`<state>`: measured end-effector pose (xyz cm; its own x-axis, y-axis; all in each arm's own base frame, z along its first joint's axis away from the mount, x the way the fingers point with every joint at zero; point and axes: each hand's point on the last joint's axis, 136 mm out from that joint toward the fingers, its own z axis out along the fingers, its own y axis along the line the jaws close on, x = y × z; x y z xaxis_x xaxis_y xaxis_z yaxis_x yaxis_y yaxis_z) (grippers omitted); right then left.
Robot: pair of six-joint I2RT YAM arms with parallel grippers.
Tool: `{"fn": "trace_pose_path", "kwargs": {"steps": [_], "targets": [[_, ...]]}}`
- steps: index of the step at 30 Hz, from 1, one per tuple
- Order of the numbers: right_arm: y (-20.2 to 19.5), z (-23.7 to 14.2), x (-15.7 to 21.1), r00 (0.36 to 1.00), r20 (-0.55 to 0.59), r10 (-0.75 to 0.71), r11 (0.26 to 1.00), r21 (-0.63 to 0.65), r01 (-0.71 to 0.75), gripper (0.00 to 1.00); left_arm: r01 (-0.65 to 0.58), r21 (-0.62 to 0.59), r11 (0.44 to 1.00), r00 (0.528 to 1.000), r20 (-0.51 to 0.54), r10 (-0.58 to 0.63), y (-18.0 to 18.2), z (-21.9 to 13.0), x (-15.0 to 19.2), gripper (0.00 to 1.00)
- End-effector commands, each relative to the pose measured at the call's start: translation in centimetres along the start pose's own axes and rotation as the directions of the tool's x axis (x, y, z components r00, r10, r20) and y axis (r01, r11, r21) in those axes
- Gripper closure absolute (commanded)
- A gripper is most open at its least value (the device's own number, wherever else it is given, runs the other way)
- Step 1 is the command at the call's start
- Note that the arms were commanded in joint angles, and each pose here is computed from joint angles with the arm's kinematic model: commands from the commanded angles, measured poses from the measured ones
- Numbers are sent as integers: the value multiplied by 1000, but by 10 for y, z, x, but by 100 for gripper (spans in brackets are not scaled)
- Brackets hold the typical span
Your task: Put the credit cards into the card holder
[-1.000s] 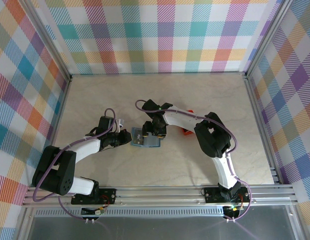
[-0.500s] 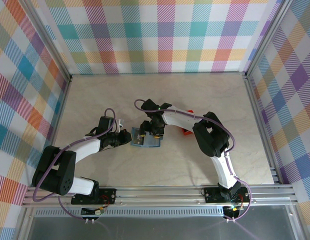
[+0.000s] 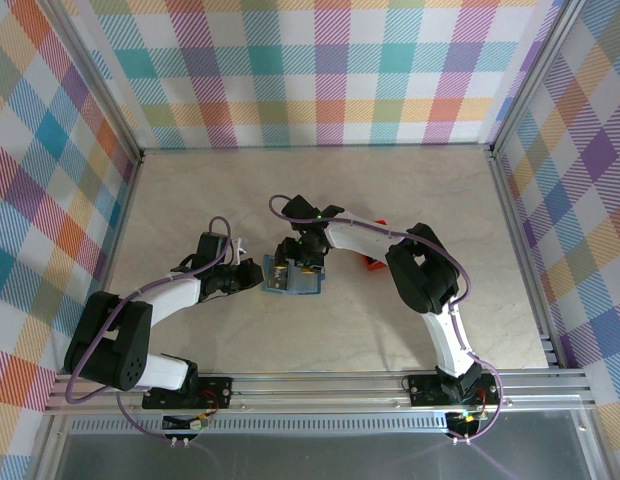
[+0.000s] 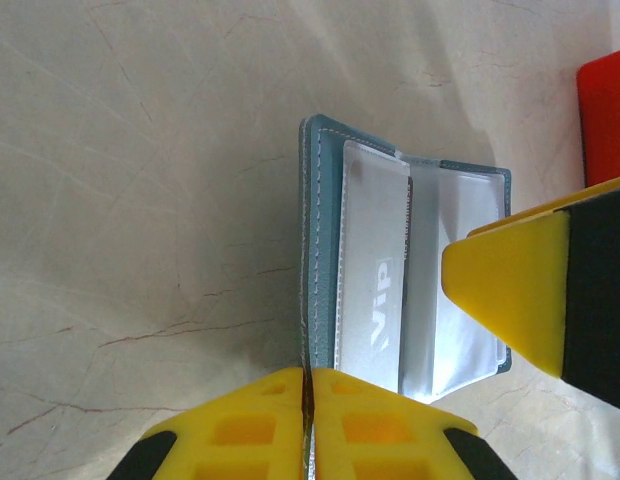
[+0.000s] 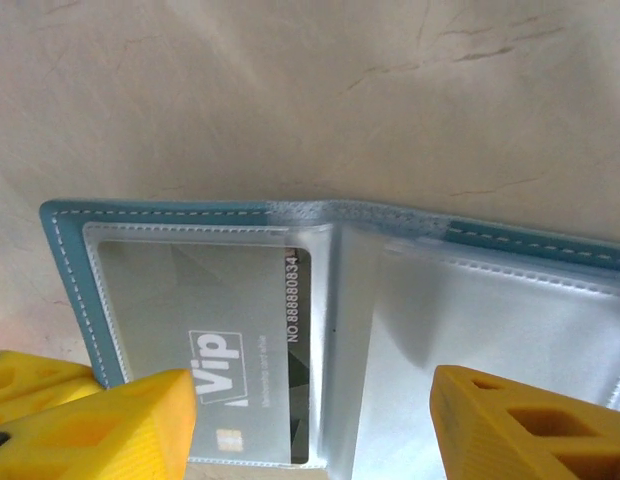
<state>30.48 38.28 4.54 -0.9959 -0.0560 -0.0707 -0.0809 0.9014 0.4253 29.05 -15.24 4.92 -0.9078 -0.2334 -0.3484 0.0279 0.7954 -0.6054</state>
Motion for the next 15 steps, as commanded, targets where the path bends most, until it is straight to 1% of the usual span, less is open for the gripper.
{"fn": "trace_pose_path", "kwargs": {"steps": [1,4,6,15], "targets": [[-8,-22,-4,999,53,-12,998,58,9,37,1,12,1000,1000,-1,-1,-1,-2,1,90],[-19,-30,-3,997,71,-12,994,112,4,36,1,11,1000,1000,-2,-1,-1,-2,1,90],[-23,-30,0,998,64,-9,992,130,1,36,1,11,1000,1000,-1,-1,-1,-2,1,90],[-24,-14,6,1000,13,12,993,114,-13,35,2,10,1000,1000,-1,-2,-1,-2,1,90]]}}
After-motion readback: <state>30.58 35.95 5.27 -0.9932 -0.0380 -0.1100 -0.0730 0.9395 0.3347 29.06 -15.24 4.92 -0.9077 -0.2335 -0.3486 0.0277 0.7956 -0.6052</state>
